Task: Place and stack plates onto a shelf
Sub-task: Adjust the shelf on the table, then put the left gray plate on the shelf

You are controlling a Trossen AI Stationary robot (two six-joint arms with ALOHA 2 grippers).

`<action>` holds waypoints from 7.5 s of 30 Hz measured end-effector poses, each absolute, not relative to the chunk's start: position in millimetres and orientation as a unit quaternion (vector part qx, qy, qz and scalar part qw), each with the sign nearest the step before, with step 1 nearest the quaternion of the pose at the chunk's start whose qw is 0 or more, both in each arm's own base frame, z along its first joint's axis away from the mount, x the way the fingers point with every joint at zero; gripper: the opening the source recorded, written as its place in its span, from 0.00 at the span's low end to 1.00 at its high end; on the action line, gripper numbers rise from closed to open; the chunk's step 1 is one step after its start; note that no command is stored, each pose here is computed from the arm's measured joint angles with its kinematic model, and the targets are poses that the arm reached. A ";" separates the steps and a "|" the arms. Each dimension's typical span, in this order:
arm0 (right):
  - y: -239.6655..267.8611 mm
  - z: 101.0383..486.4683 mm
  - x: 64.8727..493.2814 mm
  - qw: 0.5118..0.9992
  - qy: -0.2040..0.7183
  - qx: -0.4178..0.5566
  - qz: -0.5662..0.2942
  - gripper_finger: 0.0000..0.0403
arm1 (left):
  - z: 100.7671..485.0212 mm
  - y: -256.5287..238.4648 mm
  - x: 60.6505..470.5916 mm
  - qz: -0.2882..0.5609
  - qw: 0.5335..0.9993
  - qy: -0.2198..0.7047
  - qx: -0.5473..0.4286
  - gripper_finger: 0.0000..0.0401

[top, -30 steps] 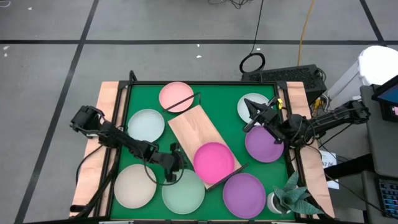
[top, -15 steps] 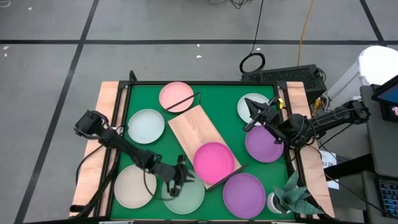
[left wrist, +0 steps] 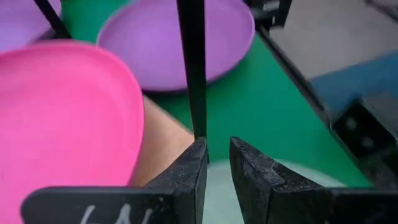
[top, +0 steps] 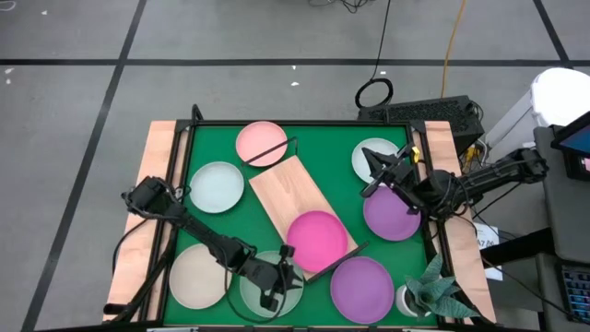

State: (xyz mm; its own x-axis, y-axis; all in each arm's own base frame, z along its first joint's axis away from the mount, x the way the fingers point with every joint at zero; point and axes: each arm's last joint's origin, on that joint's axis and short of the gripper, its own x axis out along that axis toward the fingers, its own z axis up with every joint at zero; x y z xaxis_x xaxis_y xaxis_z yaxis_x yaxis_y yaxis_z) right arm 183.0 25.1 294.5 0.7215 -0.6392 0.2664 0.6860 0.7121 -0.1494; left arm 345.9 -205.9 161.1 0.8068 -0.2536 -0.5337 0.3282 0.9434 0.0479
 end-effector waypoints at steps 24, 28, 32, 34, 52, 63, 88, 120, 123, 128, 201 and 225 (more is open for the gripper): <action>26.4 295.7 182.2 0.920 -0.101 -0.124 -0.359 0.00 | 159.9 -196.2 357.9 -0.145 0.958 0.236 0.078 0.19; 26.6 294.0 183.0 0.920 -0.091 -0.133 -0.357 0.00 | 171.4 -195.0 350.1 -0.147 0.953 0.252 0.086 0.19; 26.8 290.8 184.4 0.920 -0.074 -0.144 -0.357 0.00 | 204.4 -182.8 331.3 -0.110 0.949 0.285 0.084 0.19; 27.0 289.5 184.9 0.920 -0.068 -0.148 -0.356 0.00 | 222.5 -172.8 317.9 -0.072 0.947 0.304 0.078 0.19; 25.0 283.1 184.5 0.909 -0.032 -0.129 -0.395 0.00 | 232.5 -106.3 213.3 0.219 0.851 0.469 0.092 0.19; -3.7 296.3 181.9 0.849 0.026 -0.159 -0.503 0.00 | 179.5 -88.5 188.8 0.269 0.803 0.531 0.030 0.23; -106.6 321.6 193.8 0.926 0.179 0.068 -0.324 0.00 | 173.4 -34.4 204.7 0.342 0.735 0.577 -0.100 0.56; -39.9 310.8 209.3 0.960 0.220 0.077 -0.153 0.00 | 140.3 -37.9 218.1 0.287 0.696 0.656 -0.062 0.18; -39.9 310.7 209.3 0.960 0.221 0.073 -0.152 0.00 | 140.4 -38.1 217.6 0.278 0.693 0.662 -0.058 0.10; -39.9 310.3 209.0 0.960 0.225 0.065 -0.150 0.00 | 153.3 -40.9 217.9 0.282 0.670 0.685 -0.057 0.03; 15.5 301.9 206.8 0.957 0.272 0.044 -0.090 0.00 | 223.2 -71.5 294.2 -0.041 0.812 0.501 0.298 0.05; 15.3 302.5 207.2 0.959 0.269 0.034 -0.087 0.00 | 189.8 -49.0 290.1 -0.031 0.811 0.498 0.306 0.06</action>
